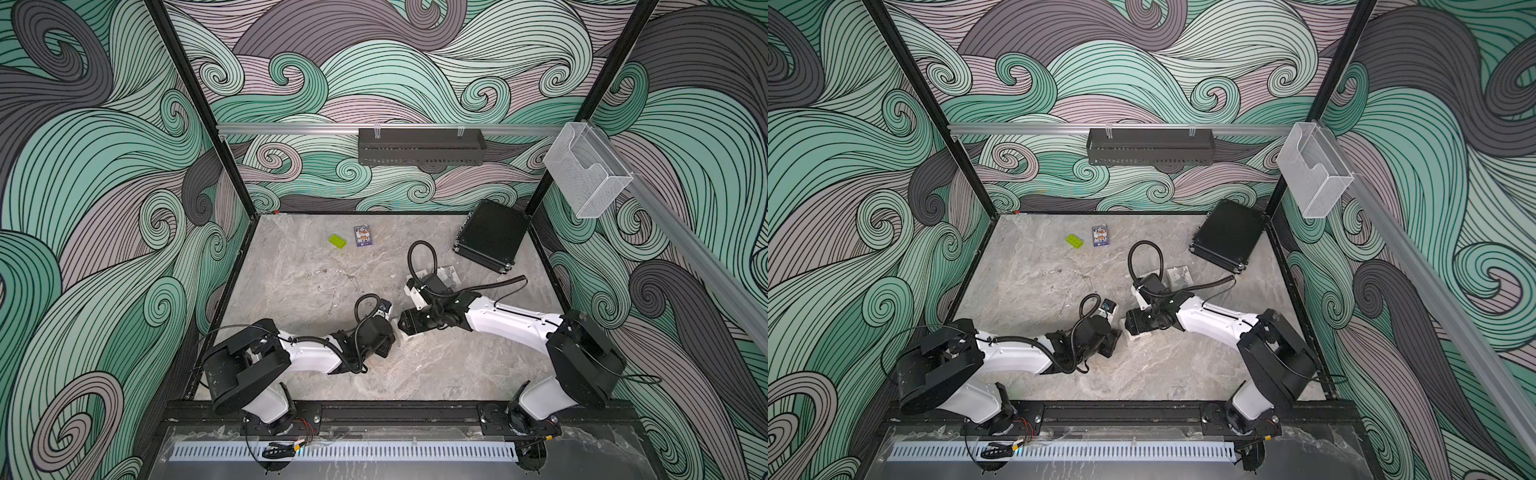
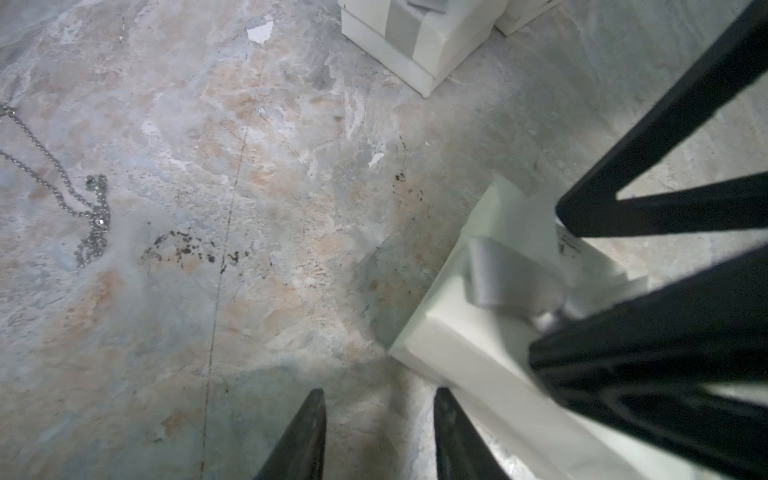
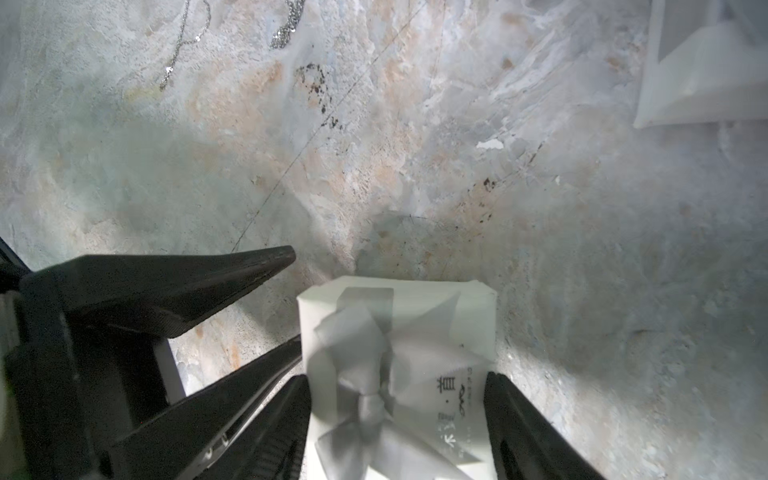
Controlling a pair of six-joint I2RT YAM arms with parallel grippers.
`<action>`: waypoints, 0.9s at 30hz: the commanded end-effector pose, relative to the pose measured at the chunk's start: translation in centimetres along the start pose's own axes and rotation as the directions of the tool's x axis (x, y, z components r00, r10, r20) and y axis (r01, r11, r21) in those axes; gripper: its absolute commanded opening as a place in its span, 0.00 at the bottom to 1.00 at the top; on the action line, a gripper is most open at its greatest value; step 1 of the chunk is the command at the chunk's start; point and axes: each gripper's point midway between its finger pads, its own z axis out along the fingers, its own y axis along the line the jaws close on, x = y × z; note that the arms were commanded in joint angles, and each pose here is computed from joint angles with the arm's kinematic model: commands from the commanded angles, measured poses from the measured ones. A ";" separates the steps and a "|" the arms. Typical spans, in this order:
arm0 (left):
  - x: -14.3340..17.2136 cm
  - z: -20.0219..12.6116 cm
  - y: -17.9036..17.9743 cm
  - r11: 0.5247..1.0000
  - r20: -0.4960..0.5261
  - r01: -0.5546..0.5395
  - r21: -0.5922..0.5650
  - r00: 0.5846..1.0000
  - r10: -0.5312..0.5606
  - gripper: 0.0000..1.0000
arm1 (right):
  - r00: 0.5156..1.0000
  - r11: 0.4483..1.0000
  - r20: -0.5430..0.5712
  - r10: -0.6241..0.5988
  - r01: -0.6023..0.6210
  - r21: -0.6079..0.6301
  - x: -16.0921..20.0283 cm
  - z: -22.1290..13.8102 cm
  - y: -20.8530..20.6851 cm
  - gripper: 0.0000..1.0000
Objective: Take the necklace out of the lift-off lid jewelry box
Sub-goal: Close the lid on the jewelry box.
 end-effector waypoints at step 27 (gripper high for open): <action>-1.4 -1.4 1.8 0.997 0.027 0.018 -0.071 1.000 -0.016 0.42 | 0.990 0.988 -0.141 -0.006 0.027 0.153 3.5 1.8 -3.3 0.63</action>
